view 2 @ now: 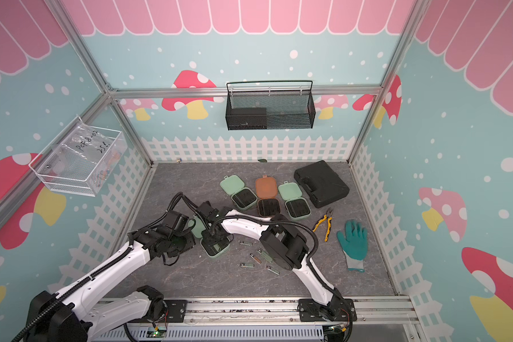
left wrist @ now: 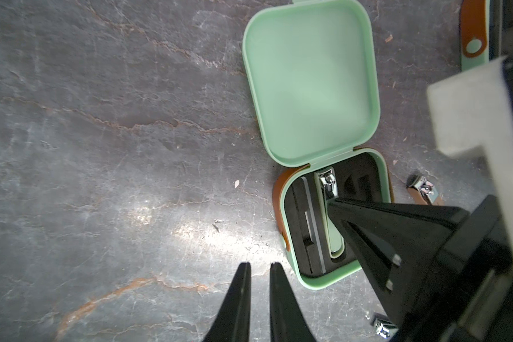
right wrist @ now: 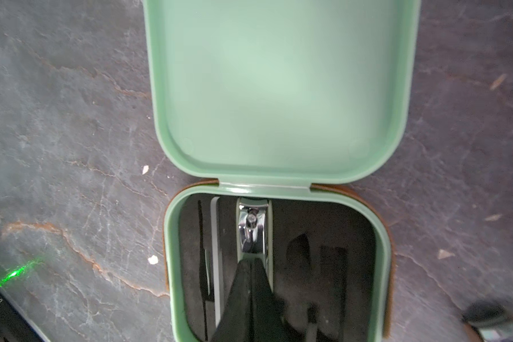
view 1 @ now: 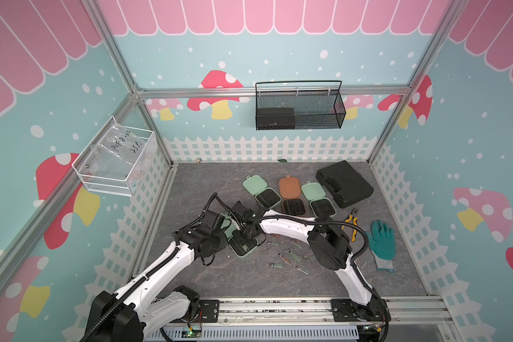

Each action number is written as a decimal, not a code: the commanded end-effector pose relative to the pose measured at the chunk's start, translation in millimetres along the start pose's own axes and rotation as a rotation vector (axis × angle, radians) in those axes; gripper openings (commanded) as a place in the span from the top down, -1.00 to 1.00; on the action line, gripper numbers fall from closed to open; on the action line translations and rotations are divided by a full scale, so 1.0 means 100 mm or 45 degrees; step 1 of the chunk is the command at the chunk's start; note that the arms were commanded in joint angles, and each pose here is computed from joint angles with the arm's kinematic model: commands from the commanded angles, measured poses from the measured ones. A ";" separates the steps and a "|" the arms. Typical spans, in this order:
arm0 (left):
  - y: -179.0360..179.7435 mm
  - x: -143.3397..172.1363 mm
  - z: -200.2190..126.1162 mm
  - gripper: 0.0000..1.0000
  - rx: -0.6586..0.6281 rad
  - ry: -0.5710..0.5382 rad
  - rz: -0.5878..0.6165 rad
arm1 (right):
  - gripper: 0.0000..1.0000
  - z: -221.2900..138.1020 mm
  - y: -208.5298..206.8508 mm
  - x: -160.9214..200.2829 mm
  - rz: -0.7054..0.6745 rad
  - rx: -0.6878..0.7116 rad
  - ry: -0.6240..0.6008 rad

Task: Organize nail clipper sets
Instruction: Place the nail clipper in the storage box, then pick up the nail clipper from the center of the board, then place the nail clipper in the storage box.

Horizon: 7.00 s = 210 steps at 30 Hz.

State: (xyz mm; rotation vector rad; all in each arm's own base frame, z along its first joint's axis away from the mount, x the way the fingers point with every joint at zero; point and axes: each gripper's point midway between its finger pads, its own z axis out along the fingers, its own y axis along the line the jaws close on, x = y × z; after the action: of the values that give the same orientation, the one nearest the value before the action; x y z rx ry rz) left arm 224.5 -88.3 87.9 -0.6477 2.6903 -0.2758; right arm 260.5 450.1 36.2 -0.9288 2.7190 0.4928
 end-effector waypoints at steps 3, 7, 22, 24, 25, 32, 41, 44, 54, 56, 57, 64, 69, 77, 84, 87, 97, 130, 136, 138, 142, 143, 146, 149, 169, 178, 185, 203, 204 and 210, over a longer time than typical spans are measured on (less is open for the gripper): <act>-0.08 -0.05 0.01 0.73 0.036 -0.010 -0.023 | 1.00 0.28 -0.14 0.31 0.049 0.021 0.101; -0.17 -0.01 0.07 1.00 0.090 0.023 -0.022 | 1.00 0.23 -0.15 0.31 0.055 0.021 0.086; -0.33 0.00 0.47 1.00 0.111 0.096 -0.122 | 0.99 -0.87 0.03 -0.22 -0.033 -0.063 -0.246; -0.31 0.03 0.55 1.00 0.093 0.112 -0.139 | 0.99 -0.93 -0.02 -0.18 -0.016 -0.079 -0.262; -0.31 0.03 0.58 1.00 0.098 0.113 -0.144 | 0.99 -0.94 -0.04 -0.15 -0.008 -0.086 -0.261; -0.23 0.06 0.82 1.00 0.077 0.137 -0.209 | 0.99 -1.10 -0.28 0.03 0.059 -0.115 -0.298; -0.11 0.17 0.92 1.00 0.017 0.178 -0.206 | 0.90 -1.16 -0.65 0.36 0.130 -0.080 -0.283; -0.11 0.17 0.90 1.00 0.024 0.177 -0.204 | 0.83 -1.19 -0.89 0.53 0.153 -0.016 -0.266; -0.07 0.14 0.80 1.00 0.005 0.157 -0.172 | 0.54 -1.16 -1.09 0.88 -0.228 0.057 -0.186; -0.06 0.13 0.78 1.00 -0.004 0.146 -0.171 | 0.46 -1.13 -1.09 0.87 -0.301 0.065 -0.188; -0.05 0.13 0.77 1.00 -0.008 0.143 -0.171 | 0.44 -1.13 -1.08 0.87 -0.314 0.061 -0.188; -0.09 0.10 0.75 1.00 0.002 0.143 -0.160 | 0.13 -1.10 -0.69 1.18 -0.438 -0.053 -0.145; -0.11 0.10 0.75 1.00 0.011 0.148 -0.155 | 0.05 -1.03 -0.72 1.43 -0.398 0.008 -0.078; -0.14 0.08 0.71 1.00 0.037 0.140 -0.147 | -0.02 -1.20 -0.99 1.77 -0.065 0.149 -0.045; -0.18 0.08 0.70 1.00 0.055 0.151 -0.134 | -0.23 -1.18 -1.19 2.02 0.183 0.263 0.044; -0.18 0.09 0.70 1.00 0.058 0.152 -0.134 | -0.39 -1.10 -1.22 2.11 0.228 0.283 0.098; -0.19 0.08 0.69 1.00 0.060 0.150 -0.132 | -0.31 -1.00 -1.25 2.39 0.288 0.259 0.150; -0.18 0.09 0.71 1.00 0.057 0.157 -0.134 | 0.42 -0.91 -1.21 2.66 0.318 0.201 0.249; -0.18 0.10 0.72 1.00 0.056 0.159 -0.136 | 0.61 -0.82 -1.23 2.67 0.315 0.212 0.281; -0.18 0.10 0.72 1.00 0.055 0.158 -0.134 | 0.70 -0.80 -1.23 2.68 0.313 0.215 0.291; -0.18 0.10 0.73 1.00 0.056 0.160 -0.136 | 0.84 -0.79 -1.24 2.67 0.304 0.222 0.293; -0.18 0.10 0.73 1.00 0.058 0.159 -0.137 | 0.86 -0.79 -1.24 2.67 0.304 0.222 0.293; -0.18 0.11 0.74 1.00 0.057 0.164 -0.138 | 0.93 -0.81 -1.23 2.62 0.296 0.224 0.278; -0.18 0.11 0.74 1.00 0.060 0.165 -0.138 | 0.94 -0.87 -1.20 2.50 0.276 0.220 0.246; -0.17 0.15 0.79 1.00 0.073 0.170 -0.144 | 0.91 -1.02 -0.27 0.69 -0.174 -0.177 -0.066; -0.19 0.14 0.79 1.00 0.081 0.172 -0.146 | 0.91 -0.59 -0.03 0.27 -0.236 -0.312 -0.012; -0.20 0.14 0.79 1.00 0.087 0.174 -0.144 | 0.91 -0.30 -0.09 0.23 -0.198 -0.284 0.037; -0.19 0.16 0.81 1.00 0.085 0.182 -0.141 | 0.91 -0.05 -0.35 0.14 -0.140 -0.201 0.062; -0.19 0.15 0.81 1.00 0.086 0.181 -0.140 | 0.91 -0.04 -0.35 0.15 -0.138 -0.201 0.064; -0.19 0.16 0.82 1.00 0.082 0.185 -0.138 | 0.91 -0.04 -0.32 0.15 -0.118 -0.223 0.071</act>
State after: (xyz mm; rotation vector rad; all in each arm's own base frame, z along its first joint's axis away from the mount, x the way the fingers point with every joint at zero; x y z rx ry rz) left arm 260.7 -124.2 26.7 -0.7747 2.7269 -0.4819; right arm 267.2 416.6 35.1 -1.1266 2.6736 0.7129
